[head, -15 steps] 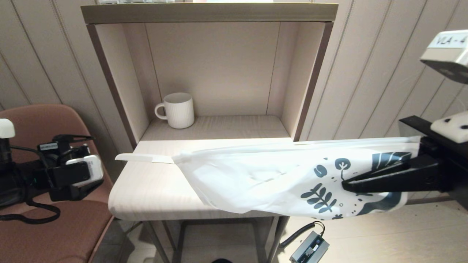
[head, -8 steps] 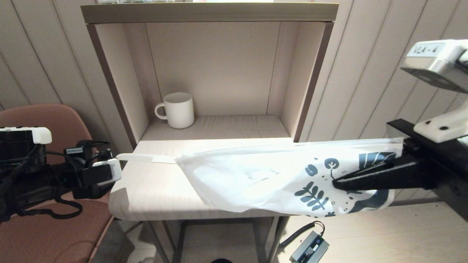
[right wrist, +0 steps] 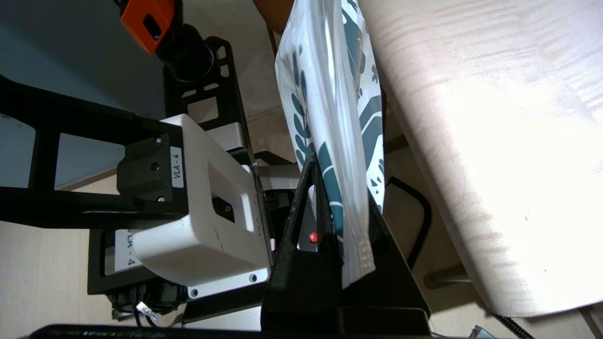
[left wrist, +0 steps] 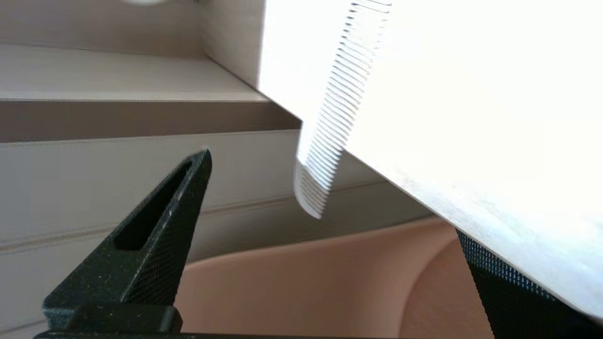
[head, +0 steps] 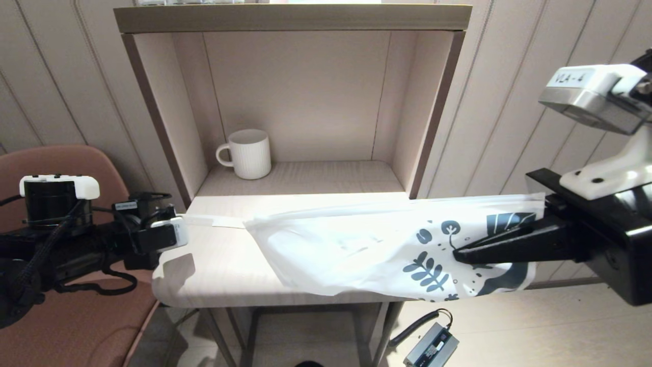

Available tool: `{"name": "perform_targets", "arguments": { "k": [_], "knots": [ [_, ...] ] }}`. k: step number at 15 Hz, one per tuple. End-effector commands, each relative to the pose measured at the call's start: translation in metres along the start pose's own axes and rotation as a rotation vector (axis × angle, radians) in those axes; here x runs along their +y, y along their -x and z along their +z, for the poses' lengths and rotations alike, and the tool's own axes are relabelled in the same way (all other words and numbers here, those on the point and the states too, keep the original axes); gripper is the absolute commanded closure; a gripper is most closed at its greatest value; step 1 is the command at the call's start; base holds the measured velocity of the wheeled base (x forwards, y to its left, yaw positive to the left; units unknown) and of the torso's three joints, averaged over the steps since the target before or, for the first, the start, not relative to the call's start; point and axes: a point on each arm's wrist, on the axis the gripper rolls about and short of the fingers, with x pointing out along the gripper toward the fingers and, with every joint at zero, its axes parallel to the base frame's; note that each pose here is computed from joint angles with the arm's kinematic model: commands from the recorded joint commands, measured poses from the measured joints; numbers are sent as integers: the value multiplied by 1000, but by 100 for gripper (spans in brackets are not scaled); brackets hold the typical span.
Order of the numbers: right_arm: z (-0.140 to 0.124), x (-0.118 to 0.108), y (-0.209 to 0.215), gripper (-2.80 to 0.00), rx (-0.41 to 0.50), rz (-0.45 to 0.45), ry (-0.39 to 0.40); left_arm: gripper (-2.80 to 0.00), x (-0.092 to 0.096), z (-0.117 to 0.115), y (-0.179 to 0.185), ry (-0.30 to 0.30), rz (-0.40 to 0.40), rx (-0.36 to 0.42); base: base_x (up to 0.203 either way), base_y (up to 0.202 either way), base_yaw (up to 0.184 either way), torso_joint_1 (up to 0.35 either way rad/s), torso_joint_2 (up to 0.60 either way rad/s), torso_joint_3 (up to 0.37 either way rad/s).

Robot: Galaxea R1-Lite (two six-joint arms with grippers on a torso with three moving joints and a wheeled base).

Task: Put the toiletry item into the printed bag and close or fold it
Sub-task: Pick up the comb

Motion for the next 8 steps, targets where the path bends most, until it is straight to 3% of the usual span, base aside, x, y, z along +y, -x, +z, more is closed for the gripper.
{"name": "perform_targets", "arguments": {
  "k": [1,8],
  "knots": [
    [-1,0,0,0,3,6,-3,-280,-1,4,-2,-14,13,-16,0,0,0,0,0,0],
    [-3,-2,-3,0,12,11,-11,-280,1,3,4,-12,39,-9,0,0,0,0,0,0]
  ]
}}
